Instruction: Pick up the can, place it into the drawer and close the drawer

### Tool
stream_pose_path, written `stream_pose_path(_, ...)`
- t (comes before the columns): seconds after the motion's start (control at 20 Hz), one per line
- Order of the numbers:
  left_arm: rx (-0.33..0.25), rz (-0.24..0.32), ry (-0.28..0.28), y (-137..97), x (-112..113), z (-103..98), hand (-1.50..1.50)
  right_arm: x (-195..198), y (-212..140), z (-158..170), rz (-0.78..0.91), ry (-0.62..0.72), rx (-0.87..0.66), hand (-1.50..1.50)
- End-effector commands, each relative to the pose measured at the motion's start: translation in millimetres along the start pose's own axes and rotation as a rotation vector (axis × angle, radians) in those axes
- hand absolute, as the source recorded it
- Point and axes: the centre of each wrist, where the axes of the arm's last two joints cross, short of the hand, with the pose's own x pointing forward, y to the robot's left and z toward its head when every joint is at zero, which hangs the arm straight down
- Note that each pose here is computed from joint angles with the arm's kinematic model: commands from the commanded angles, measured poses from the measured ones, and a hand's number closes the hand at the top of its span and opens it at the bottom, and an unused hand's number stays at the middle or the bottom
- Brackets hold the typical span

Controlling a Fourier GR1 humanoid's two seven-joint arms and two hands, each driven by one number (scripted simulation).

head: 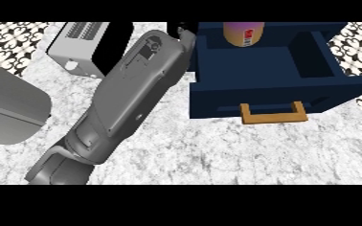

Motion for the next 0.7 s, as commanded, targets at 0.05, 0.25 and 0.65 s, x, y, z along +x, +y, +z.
stream_pose_path(0.05,-0.007,-0.011,0.032,-14.5,12.9,-12.7,1.5,5.5,9.9,2.6,0.017,0.002,0.01,-1.5)
stream_pose_path(0.25,0.003,-0.039,0.021,-19.0,-12.3,-0.9,1.5,-0.2,5.5,-1.3,-0.007,0.013,0.009,-1.5)
stream_pose_path(0.65,0.045,-0.071,0.074,-12.0,-32.3,-6.2,1.5,-5.1,5.4,-12.0,-0.002,-0.011,0.023,-1.5)
